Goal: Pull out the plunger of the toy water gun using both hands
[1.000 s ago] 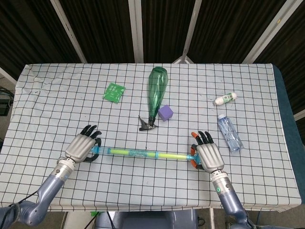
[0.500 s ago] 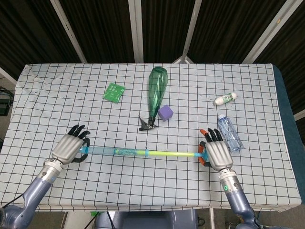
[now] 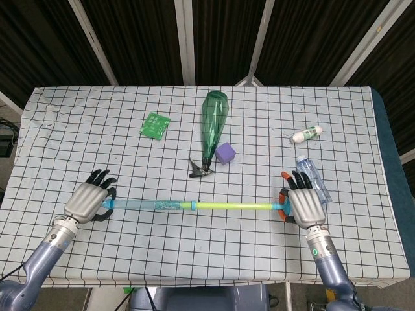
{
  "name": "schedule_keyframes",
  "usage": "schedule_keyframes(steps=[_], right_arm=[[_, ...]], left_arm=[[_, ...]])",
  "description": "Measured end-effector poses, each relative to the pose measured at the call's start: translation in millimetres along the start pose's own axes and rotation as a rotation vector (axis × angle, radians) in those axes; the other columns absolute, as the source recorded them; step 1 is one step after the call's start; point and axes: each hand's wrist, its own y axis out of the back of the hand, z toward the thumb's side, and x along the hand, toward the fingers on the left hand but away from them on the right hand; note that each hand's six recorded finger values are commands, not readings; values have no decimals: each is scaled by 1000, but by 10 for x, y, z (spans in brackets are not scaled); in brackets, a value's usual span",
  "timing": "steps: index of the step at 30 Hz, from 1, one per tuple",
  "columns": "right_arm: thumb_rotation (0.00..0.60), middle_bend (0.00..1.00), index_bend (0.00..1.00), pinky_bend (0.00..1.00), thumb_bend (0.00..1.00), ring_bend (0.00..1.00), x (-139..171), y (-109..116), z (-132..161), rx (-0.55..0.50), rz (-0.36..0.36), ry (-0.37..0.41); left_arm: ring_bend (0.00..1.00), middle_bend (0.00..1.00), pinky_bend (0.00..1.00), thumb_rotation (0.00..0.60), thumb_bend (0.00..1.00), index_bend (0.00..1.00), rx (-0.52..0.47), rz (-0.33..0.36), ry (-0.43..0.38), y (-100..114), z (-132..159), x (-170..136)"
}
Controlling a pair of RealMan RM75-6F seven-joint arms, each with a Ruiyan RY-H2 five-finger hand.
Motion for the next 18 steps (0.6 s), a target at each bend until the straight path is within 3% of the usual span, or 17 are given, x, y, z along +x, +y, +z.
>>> schedule_keyframes(steps=[18], right_arm=[[600, 168, 671, 0, 432, 0, -12, 39, -228, 19, -1, -45]], left_arm=[[0, 177, 0, 600, 530, 606, 7, -1, 16, -6, -83, -19]])
